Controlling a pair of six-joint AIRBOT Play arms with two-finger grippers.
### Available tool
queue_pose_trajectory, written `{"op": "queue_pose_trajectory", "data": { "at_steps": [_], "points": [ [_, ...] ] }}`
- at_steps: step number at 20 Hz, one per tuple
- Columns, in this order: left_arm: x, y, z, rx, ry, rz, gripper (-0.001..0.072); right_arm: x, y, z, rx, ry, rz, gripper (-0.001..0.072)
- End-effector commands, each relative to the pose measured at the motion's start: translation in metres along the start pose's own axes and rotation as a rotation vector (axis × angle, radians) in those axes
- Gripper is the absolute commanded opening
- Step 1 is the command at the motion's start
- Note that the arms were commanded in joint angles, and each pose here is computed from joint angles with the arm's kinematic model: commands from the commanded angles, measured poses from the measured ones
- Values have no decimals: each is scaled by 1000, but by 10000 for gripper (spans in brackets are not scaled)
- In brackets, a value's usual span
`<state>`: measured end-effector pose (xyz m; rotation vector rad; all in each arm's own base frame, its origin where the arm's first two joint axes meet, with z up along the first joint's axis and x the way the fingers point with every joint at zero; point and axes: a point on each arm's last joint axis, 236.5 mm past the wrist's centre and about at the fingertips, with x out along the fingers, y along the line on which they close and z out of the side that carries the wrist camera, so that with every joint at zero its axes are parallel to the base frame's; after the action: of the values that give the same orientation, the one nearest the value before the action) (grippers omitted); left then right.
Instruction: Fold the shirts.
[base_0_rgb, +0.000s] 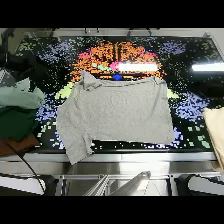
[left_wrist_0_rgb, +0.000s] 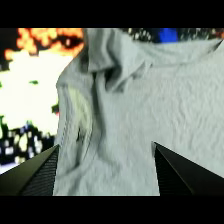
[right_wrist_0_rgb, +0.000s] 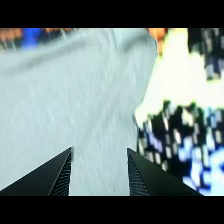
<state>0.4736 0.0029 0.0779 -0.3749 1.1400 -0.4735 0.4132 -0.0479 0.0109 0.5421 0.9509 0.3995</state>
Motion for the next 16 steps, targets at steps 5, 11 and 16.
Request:
{"op": "queue_pose_trajectory", "data": {
  "at_steps": [5, 11, 16],
  "points": [
    [31, 61, -157, -364, 193, -71, 596, -18, -34, -171, 338, 464, -39, 386],
    [94, 55, -215, -417, 390, -126, 595, -12, -16, -174, 367, 458, 25, 386],
    [118, 55, -244, -405, 570, -72, 481, -19, -11, -167, 331, 431, 12, 386]
  ]
}}
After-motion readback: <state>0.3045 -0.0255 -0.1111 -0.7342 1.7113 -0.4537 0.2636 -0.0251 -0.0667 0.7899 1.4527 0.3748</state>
